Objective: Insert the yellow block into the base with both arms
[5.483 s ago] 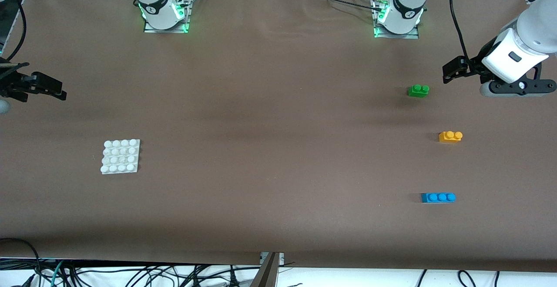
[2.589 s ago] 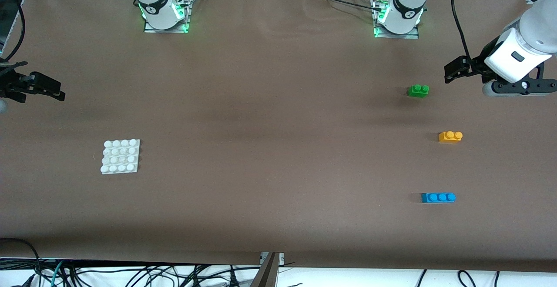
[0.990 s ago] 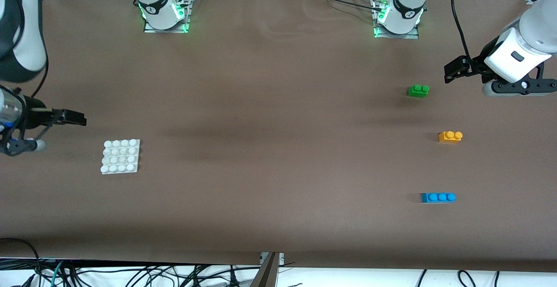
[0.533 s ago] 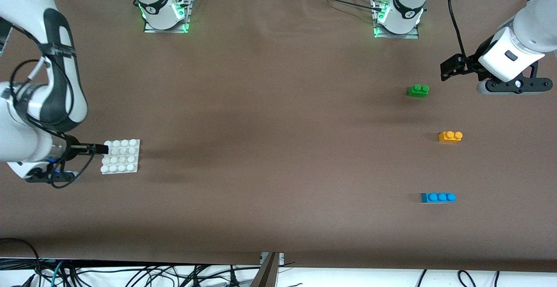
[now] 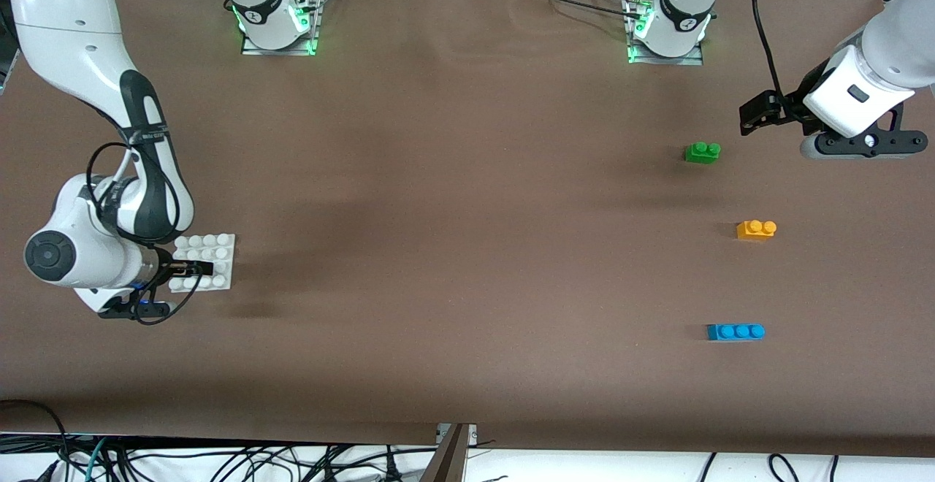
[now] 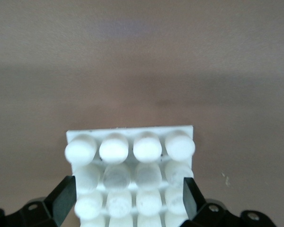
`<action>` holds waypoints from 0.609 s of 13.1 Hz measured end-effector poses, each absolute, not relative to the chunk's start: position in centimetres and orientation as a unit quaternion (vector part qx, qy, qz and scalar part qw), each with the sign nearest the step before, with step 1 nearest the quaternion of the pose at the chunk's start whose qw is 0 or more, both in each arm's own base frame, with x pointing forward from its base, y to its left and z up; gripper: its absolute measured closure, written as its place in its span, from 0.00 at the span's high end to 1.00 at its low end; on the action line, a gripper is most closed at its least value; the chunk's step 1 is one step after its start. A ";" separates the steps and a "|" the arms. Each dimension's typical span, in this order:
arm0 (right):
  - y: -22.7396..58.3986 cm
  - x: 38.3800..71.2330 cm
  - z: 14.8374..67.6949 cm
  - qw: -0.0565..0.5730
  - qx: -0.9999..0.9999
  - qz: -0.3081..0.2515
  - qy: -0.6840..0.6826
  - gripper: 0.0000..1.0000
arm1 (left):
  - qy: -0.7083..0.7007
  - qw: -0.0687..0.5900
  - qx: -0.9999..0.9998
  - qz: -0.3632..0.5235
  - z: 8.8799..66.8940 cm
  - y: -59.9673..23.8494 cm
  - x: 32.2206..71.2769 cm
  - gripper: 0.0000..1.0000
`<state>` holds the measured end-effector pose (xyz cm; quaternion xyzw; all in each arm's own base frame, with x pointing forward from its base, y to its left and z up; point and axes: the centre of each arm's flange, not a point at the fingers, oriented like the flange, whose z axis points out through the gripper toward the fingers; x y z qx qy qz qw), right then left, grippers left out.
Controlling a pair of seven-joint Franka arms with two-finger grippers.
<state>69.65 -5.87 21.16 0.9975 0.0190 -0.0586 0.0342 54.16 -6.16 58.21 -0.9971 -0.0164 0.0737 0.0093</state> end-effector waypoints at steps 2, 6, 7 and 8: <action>-6.1 69.1 19.8 0.035 0.998 -0.058 0.015 1.00 | -0.016 0.009 -0.997 0.074 58.2 -6.2 54.2 1.00; -6.8 68.9 19.8 0.038 0.998 -0.058 0.009 1.00 | -0.017 0.010 -0.997 0.076 58.2 -6.1 54.1 1.00; -7.0 68.9 19.9 0.040 0.997 -0.058 0.008 1.00 | -0.017 0.010 -0.997 0.077 58.2 -6.0 54.1 1.00; -7.2 68.9 19.9 0.041 0.997 -0.058 0.007 1.00 | -0.017 0.010 -0.997 0.077 58.2 -6.0 54.1 1.00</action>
